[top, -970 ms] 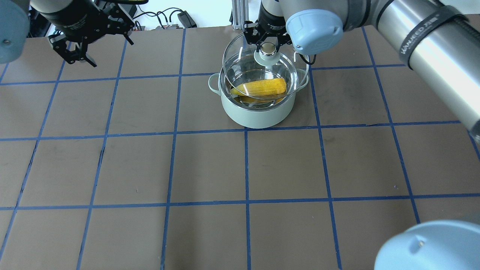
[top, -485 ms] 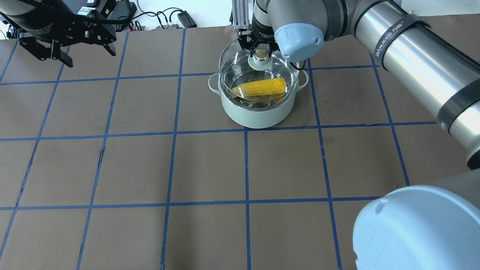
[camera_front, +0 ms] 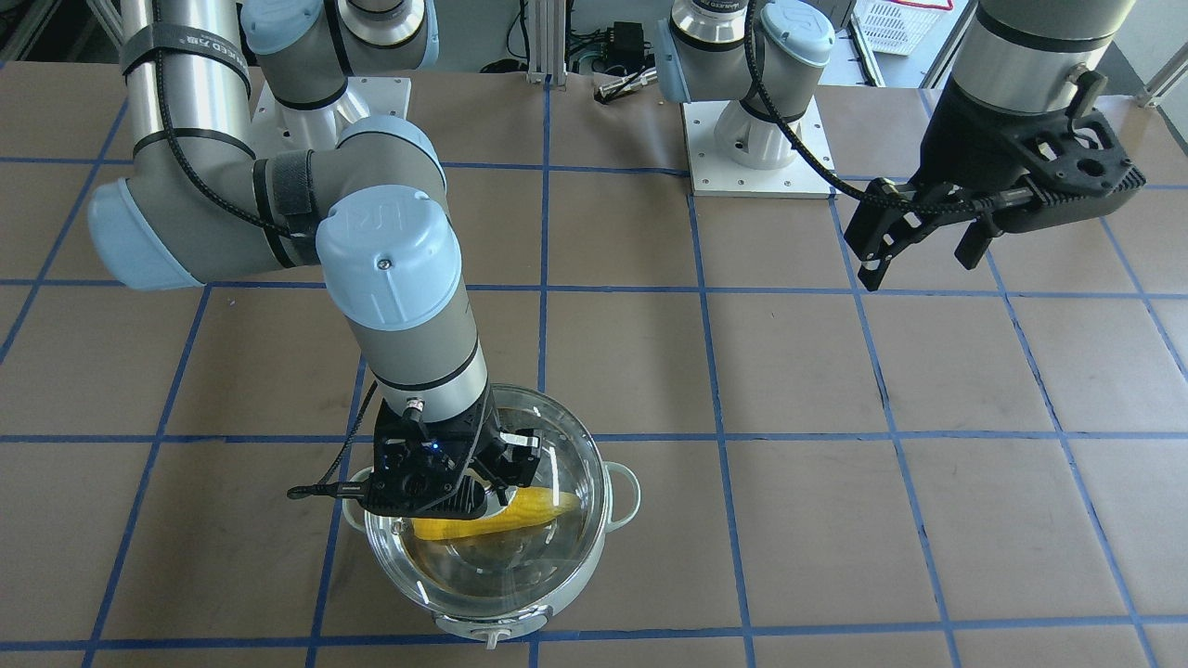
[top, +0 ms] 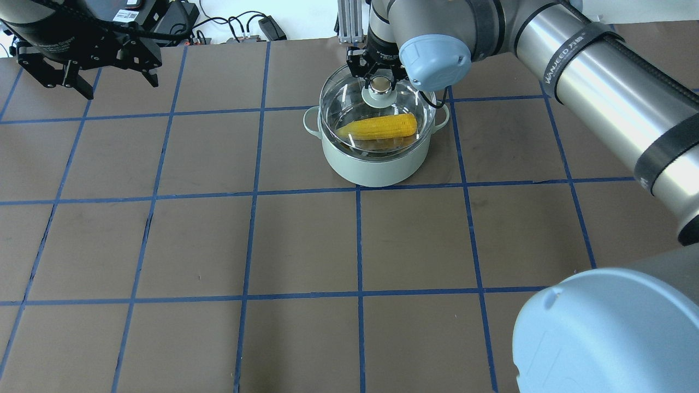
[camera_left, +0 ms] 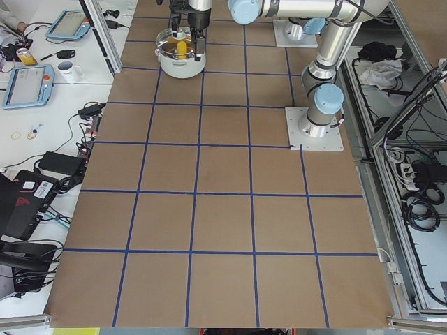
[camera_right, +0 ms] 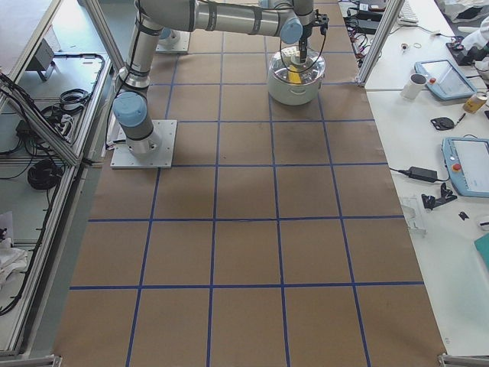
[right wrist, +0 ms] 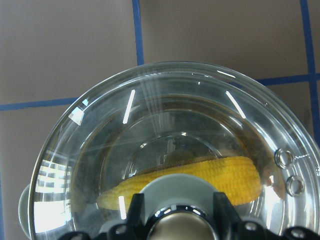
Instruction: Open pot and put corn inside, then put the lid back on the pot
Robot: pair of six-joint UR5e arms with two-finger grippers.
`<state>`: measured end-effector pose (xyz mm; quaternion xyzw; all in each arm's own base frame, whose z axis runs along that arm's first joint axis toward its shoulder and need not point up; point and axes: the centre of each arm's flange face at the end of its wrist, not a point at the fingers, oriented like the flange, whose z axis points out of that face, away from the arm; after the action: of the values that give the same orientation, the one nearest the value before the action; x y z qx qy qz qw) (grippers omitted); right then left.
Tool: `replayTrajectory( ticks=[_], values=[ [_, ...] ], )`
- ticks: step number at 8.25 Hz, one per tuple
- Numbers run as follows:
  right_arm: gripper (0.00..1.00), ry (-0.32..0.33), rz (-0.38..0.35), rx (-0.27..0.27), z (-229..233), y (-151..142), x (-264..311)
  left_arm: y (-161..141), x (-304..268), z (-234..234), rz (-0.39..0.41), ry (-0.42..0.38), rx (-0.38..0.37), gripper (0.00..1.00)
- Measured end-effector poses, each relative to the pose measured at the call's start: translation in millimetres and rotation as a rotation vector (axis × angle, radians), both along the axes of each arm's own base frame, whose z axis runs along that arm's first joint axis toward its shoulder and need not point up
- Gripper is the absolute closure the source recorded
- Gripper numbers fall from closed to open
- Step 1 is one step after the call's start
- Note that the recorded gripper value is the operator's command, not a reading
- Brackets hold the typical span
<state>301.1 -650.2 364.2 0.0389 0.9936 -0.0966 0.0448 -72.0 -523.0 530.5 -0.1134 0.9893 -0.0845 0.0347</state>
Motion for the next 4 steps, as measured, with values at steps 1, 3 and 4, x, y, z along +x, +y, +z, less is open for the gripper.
replayTrajectory(
  ticks=[1, 3, 4],
  values=[
    [0.75, 0.000, -0.004, 0.003, -0.6, 0.2, 0.0, -0.9, -9.8, -1.2, -0.006, 0.006, -0.002, 0.00],
    [0.76, 0.000, -0.008, 0.006, -1.4, 0.4, -0.1, -1.7, -36.4, -5.0, -0.036, 0.015, -0.002, 0.00],
    [0.76, 0.000, -0.010, 0.007, -1.9, 0.5, -0.1, 2.2, -53.7, -6.6, -0.059, 0.026, 0.008, 0.00]
  ],
)
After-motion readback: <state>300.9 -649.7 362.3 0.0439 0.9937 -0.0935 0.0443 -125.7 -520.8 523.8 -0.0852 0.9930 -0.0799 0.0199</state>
